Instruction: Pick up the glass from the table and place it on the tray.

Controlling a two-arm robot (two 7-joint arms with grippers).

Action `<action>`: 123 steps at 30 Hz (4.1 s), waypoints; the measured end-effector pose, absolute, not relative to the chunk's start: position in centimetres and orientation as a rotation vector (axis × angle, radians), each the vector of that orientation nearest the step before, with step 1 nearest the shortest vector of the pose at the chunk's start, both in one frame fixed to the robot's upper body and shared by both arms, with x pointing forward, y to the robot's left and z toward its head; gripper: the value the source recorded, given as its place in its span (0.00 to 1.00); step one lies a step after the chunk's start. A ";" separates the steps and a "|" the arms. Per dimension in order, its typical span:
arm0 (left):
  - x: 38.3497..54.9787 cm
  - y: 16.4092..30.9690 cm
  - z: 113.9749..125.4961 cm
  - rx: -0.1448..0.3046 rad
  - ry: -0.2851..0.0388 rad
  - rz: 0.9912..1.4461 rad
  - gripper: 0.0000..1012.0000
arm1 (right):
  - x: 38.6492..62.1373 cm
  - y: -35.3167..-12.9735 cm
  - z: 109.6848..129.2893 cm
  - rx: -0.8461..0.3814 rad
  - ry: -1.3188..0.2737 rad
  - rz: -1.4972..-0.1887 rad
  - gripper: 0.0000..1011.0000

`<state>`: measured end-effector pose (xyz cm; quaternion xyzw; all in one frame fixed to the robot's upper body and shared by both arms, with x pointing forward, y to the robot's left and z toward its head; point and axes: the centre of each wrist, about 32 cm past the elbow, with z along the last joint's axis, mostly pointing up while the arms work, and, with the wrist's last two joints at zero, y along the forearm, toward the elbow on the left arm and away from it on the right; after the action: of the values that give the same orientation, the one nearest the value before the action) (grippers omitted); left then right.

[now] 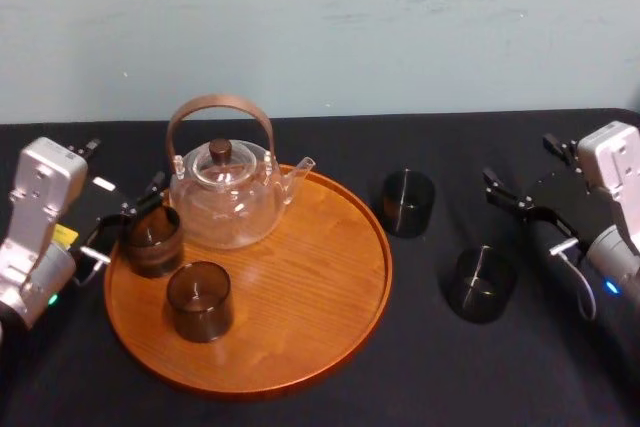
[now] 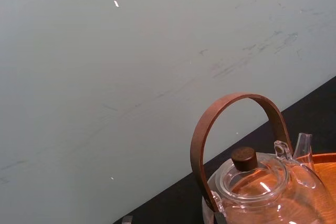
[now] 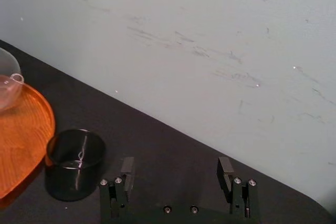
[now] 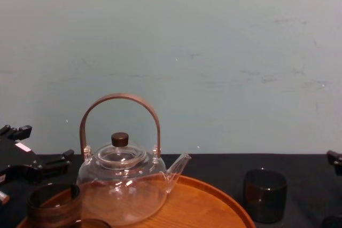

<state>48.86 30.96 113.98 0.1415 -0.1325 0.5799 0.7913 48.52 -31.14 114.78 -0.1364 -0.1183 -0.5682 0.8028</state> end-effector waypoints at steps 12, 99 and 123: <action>48.9 31.0 114.0 0.304 -0.285 1.248 0.99 | 46.6 -32.4 116.9 -0.283 -0.162 -1.185 0.99; 48.9 31.0 114.0 0.304 -0.285 1.248 0.99 | 45.8 -36.0 115.9 -0.434 0.092 -0.758 0.99; 48.9 31.0 114.0 0.304 -0.285 1.248 0.99 | 47.0 -35.0 115.7 -0.441 0.086 -0.734 0.99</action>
<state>48.86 30.97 113.98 0.1415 -0.1325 0.5799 0.7913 46.98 -34.97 115.68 -0.2138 0.0416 -0.3558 0.9088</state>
